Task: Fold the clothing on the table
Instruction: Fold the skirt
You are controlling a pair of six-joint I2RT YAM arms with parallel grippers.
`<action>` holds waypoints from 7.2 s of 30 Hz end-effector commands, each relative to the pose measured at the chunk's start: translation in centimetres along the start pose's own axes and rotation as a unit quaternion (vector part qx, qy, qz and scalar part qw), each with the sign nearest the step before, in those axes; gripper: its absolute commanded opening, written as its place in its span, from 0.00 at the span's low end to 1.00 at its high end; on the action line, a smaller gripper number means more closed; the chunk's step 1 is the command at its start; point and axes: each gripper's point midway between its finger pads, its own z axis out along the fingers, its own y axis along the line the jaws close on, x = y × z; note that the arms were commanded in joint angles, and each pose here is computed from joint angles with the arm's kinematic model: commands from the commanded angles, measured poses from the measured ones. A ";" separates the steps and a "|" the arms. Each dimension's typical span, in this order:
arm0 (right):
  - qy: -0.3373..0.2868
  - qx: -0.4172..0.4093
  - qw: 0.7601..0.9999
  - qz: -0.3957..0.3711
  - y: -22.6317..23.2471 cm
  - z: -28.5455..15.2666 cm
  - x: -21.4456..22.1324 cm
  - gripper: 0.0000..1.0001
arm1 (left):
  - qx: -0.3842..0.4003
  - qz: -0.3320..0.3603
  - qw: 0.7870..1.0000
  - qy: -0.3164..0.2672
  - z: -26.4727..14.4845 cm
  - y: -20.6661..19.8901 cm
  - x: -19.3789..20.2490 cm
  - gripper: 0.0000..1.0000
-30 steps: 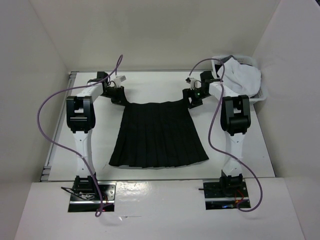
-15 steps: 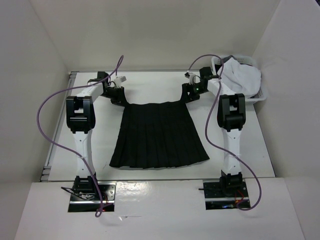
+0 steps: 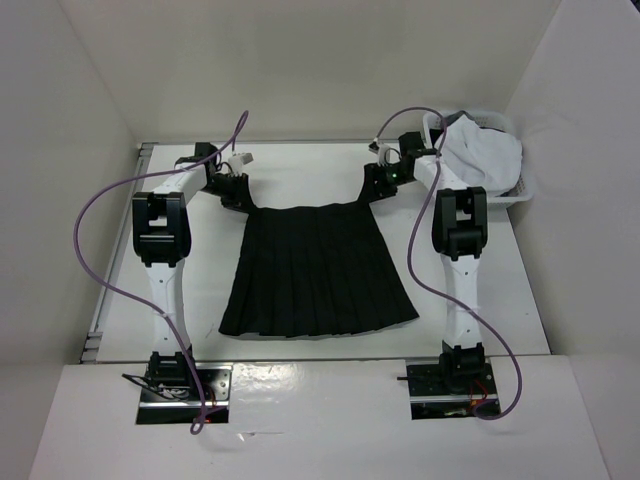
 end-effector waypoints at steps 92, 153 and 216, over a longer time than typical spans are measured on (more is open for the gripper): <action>-0.109 0.174 0.962 -0.182 10.4 -16.6 -7.1 0.00 | -0.102 0.193 0.973 -0.074 -14.8 -8.8 -1.3 0.00; 0.176 0.184 0.964 -0.082 13.9 -6.6 15.5 0.98 | -0.157 0.191 0.969 0.029 -6.6 -13.2 8.0 0.83; 0.006 0.271 0.953 -0.138 7.6 -5.7 -3.7 0.98 | -0.270 0.131 0.953 0.049 -8.8 -6.7 8.3 0.88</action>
